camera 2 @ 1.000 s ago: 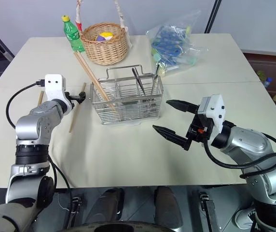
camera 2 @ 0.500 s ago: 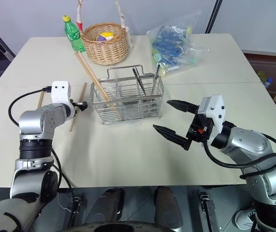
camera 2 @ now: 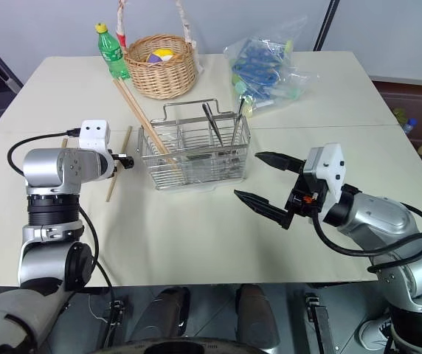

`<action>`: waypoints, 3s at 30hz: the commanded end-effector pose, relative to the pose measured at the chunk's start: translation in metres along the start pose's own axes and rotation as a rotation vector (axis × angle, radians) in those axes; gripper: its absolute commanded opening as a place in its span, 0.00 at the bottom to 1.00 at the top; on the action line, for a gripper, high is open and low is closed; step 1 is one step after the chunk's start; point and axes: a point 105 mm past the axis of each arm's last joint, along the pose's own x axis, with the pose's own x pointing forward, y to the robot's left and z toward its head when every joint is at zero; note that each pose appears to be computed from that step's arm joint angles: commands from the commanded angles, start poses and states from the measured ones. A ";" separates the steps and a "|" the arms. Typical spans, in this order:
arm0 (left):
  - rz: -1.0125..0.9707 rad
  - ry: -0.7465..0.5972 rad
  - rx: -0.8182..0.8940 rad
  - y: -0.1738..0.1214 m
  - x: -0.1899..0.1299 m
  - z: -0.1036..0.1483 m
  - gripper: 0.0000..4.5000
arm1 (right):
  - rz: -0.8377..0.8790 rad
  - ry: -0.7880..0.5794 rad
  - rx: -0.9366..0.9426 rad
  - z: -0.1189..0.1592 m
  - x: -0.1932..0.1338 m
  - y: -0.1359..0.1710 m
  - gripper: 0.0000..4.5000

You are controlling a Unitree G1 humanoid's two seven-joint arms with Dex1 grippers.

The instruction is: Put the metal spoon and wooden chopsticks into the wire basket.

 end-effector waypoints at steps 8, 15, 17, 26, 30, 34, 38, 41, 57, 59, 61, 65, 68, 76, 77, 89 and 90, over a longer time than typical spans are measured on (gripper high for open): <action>0.027 0.013 -0.033 0.008 0.002 -0.005 0.82 | 0.046 -0.008 -0.048 0.014 -0.005 0.005 1.00; 0.031 0.010 -0.048 0.010 0.001 -0.006 0.07 | 0.052 -0.005 -0.045 0.015 -0.006 0.005 1.00; 0.033 0.010 -0.051 0.011 0.001 -0.006 0.02 | 0.052 -0.003 -0.045 0.015 -0.006 0.005 1.00; 0.067 -0.167 -0.100 0.030 -0.003 0.018 0.02 | 0.053 0.011 -0.040 0.013 -0.010 0.006 1.00; 0.166 -0.437 -0.115 0.072 -0.023 0.058 0.02 | 0.037 0.010 -0.040 0.014 -0.012 0.006 1.00; 0.102 -0.666 -0.225 0.101 -0.050 0.096 0.02 | 0.025 0.012 -0.041 0.014 -0.014 0.007 1.00; -0.139 -0.958 -0.196 0.098 -0.101 0.144 0.02 | 0.014 0.009 -0.043 0.013 -0.014 0.007 1.00; -0.390 -1.122 -0.113 0.076 -0.140 0.162 0.02 | 0.006 0.007 -0.045 0.013 -0.014 0.006 1.00; -1.383 -1.072 -0.112 -0.072 -0.192 0.115 0.02 | -0.004 -0.016 -0.049 0.010 -0.007 0.005 1.00; -1.387 -1.041 -0.107 -0.080 -0.185 0.106 0.02 | -0.009 -0.017 -0.051 0.011 -0.008 0.004 1.00; -1.377 -1.023 -0.093 -0.083 -0.179 0.100 0.02 | -0.015 -0.018 -0.052 0.011 -0.008 0.004 1.00; -1.330 -1.002 -0.073 -0.086 -0.167 0.092 0.02 | -0.022 -0.020 -0.052 0.011 -0.008 0.004 1.00; -1.312 -0.996 -0.069 -0.085 -0.163 0.087 0.02 | -0.026 -0.023 -0.049 0.011 -0.008 0.004 1.00; -1.231 -0.992 -0.025 -0.090 -0.149 0.073 0.02 | -0.026 -0.028 -0.047 0.011 -0.006 0.004 1.00; -1.219 -0.993 -0.025 -0.090 -0.147 0.072 0.02 | -0.025 -0.029 -0.046 0.011 -0.006 0.004 1.00; -1.161 -1.014 -0.013 -0.092 -0.141 0.068 0.69 | -0.020 -0.032 -0.045 0.012 -0.004 0.003 1.00; -1.157 -1.016 -0.014 -0.091 -0.141 0.068 0.80 | -0.019 -0.032 -0.045 0.012 -0.004 0.003 1.00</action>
